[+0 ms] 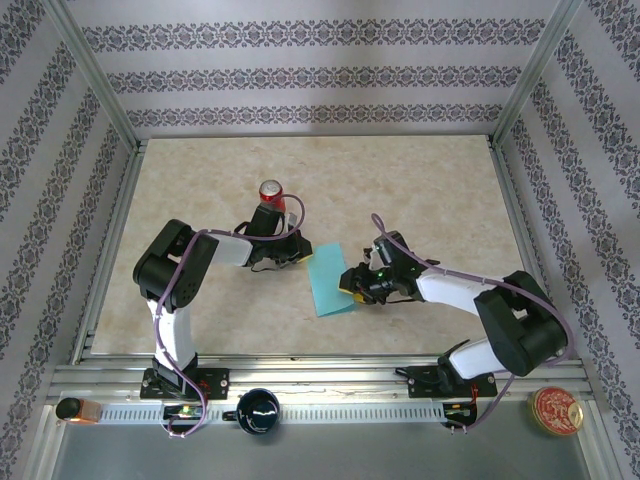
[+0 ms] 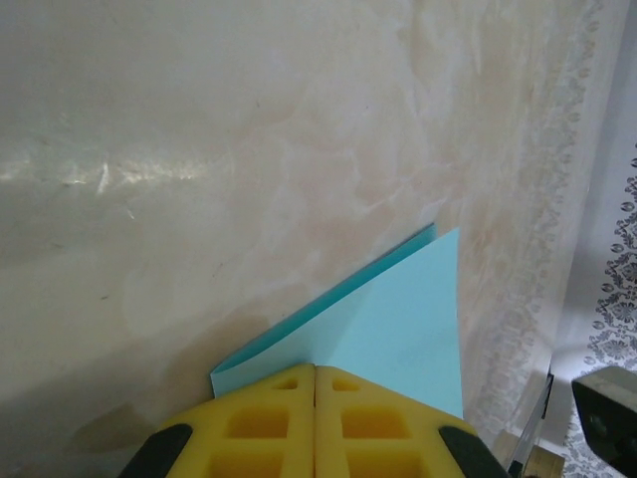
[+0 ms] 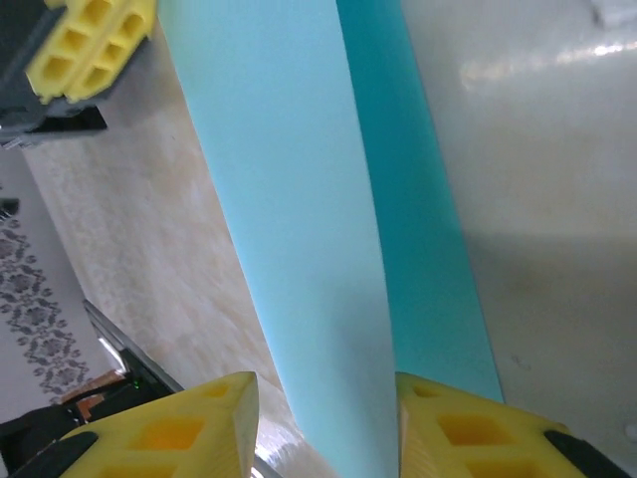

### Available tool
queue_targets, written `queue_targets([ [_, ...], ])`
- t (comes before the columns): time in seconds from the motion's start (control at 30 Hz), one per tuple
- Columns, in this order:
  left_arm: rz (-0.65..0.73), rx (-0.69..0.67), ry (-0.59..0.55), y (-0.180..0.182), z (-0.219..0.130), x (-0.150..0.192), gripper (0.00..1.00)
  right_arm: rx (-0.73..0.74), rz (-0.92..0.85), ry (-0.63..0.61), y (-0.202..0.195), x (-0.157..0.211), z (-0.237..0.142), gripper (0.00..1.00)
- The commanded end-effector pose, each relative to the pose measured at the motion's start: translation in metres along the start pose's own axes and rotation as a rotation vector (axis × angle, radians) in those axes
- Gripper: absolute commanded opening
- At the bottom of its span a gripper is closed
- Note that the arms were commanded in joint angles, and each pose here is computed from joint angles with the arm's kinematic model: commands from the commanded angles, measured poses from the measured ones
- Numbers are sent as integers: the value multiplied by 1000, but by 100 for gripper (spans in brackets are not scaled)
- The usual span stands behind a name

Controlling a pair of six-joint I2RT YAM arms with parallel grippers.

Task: Fold a paper plane with a square sheet of paper (pick it up from the middle)
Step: Fold the triangle a second time at the center of the table.

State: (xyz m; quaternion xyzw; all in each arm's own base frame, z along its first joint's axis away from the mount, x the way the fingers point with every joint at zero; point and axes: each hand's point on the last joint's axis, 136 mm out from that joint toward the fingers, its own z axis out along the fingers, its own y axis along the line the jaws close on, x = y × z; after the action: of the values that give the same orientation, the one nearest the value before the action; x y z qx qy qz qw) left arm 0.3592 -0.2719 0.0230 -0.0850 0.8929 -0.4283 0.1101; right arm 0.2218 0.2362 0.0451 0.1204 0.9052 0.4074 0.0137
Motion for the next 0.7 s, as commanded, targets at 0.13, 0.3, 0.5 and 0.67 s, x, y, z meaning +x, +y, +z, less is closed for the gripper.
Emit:
queue_targets([
  [0.13,35,0,138,3,14,17,7,-107,-33,35,13,-14,8,37],
  [0.3,127,-15,152,-15,10,14,11,-130,-39,40,14,-23,10,33],
  [0.5,238,-35,110,-46,-10,9,30,-147,-48,49,15,-29,11,21],
  [0.67,335,-24,9,-77,-43,9,39,-144,-28,48,12,-31,14,13],
])
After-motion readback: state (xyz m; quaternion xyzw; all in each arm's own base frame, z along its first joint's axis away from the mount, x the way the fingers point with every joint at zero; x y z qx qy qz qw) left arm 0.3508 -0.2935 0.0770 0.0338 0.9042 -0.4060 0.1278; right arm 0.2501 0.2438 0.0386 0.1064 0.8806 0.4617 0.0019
